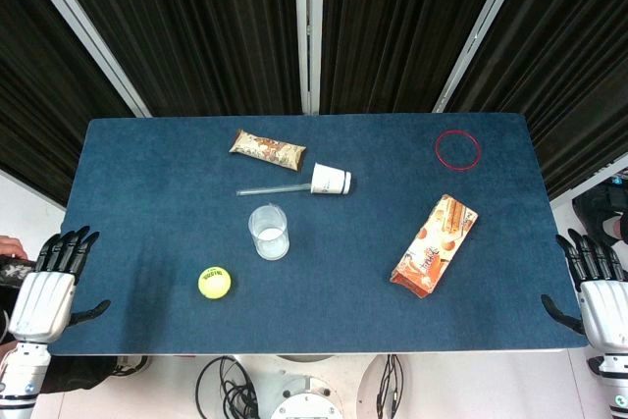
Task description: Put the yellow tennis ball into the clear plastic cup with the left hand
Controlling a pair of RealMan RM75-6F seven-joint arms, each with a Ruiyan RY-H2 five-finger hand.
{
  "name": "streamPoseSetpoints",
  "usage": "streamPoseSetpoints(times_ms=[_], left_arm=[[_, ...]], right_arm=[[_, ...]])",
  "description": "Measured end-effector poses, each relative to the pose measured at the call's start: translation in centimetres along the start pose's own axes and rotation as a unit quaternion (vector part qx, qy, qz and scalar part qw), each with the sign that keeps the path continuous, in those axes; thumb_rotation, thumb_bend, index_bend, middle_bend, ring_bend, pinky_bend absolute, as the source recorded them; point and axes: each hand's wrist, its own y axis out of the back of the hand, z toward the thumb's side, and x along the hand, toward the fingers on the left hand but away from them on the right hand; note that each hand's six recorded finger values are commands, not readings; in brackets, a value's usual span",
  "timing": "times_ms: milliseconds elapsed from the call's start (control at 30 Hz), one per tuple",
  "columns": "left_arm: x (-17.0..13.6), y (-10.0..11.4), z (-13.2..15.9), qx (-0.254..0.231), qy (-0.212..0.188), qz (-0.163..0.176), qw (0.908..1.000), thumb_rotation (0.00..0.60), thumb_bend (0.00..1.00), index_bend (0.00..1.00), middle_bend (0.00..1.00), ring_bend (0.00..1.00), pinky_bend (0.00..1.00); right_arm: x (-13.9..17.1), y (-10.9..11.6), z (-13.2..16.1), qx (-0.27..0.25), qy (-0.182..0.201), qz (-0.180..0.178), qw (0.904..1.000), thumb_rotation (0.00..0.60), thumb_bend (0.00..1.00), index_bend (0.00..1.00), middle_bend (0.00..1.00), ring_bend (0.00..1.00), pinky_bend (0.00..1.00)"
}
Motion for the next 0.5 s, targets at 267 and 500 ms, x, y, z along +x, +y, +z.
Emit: streamPoseSetpoints(times_ms=[267,500], left_arm=[[0.0,-0.1,0.2,-0.003,-0.005,-0.001,1.0000,0.600,0.01,0.01,0.00,0.00,0.00],[0.3,-0.7,1.7,-0.028,-0.035,-0.019,0.9988,0.600,0.01,0.01,0.00,0.00,0.00]], right_arm=[[-0.1,-0.1,0.0,0.000,0.001,0.002,1.0000,0.600,0.18,0.00,0.00,0.00,0.00],[-0.2,0.2,0.2,0.000,0.002,0.000,1.0000,0.600,0.18,0.00,0.00,0.00,0.00]])
